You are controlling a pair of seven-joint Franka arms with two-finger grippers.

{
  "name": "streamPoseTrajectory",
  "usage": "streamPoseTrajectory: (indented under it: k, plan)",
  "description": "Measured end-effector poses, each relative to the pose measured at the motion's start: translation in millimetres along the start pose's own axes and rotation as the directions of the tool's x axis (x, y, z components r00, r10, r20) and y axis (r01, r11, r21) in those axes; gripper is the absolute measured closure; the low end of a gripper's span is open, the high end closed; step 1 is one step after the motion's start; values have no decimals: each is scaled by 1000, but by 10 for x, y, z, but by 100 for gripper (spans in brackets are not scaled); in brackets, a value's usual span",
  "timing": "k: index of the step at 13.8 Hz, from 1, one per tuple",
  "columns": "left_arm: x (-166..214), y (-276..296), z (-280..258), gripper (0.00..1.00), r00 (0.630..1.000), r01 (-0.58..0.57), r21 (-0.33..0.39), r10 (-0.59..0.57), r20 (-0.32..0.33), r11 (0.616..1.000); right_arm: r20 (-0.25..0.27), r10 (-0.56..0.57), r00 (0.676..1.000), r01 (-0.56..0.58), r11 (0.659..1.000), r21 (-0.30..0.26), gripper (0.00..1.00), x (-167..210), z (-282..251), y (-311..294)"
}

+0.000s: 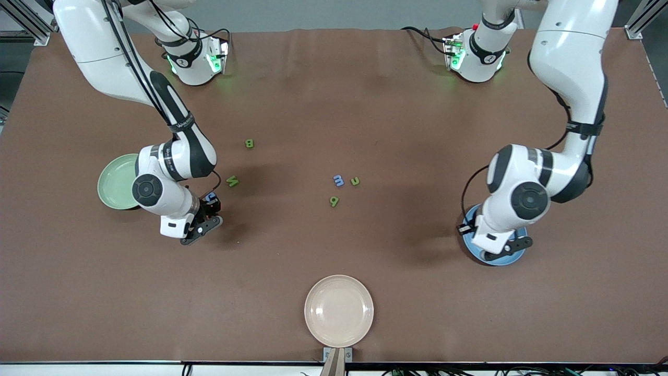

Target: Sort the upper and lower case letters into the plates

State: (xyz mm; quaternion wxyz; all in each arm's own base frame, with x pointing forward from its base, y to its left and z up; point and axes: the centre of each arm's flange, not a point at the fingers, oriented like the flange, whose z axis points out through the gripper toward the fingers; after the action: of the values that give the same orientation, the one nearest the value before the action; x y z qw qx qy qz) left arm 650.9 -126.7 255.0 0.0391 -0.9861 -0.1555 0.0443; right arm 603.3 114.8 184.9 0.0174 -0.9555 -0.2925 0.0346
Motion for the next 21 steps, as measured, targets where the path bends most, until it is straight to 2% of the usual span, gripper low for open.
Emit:
streamPoseTrajectory:
  k: [4, 5, 8, 12, 14, 16, 19, 21]
  plan:
    - [175, -435, 356, 74, 999, 9, 29, -10, 41, 1000, 63, 19, 998, -21, 999, 33, 64, -86, -578, 366]
    - [200, -481, 420, 70, 999, 11, 35, -12, 41, 999, 73, 26, 997, -29, 999, 41, 64, -187, -748, 509]
    - [207, -484, 478, 41, 999, 11, 36, -13, 43, 999, 107, 69, 992, -78, 994, 76, 64, -708, -1105, 1015]
    - [135, -190, 299, 2, 999, 39, 9, -39, 19, 999, 120, 57, 991, -69, 992, 102, 64, -1705, -1122, 1829]
    - [-68, 198, 165, 0, 998, 68, -25, -67, 18, 997, 103, 37, 994, -48, 993, 112, 64, -2147, -1066, 2180]
    - [-381, 670, 87, 0, 995, 97, -54, -95, 35, 994, 73, 24, 997, -30, 996, 83, 64, -2393, -1007, 2372]
    - [-901, 1247, 96, 1, 994, 95, -55, -92, 58, 994, 39, 8, 999, -9, 999, 37, 64, -2449, -655, 2242]
    - [-1323, 1632, 148, 1, 997, 53, -39, -50, 62, 998, 37, -8, 999, 6, 999, 37, 64, -2453, -415, 2105]
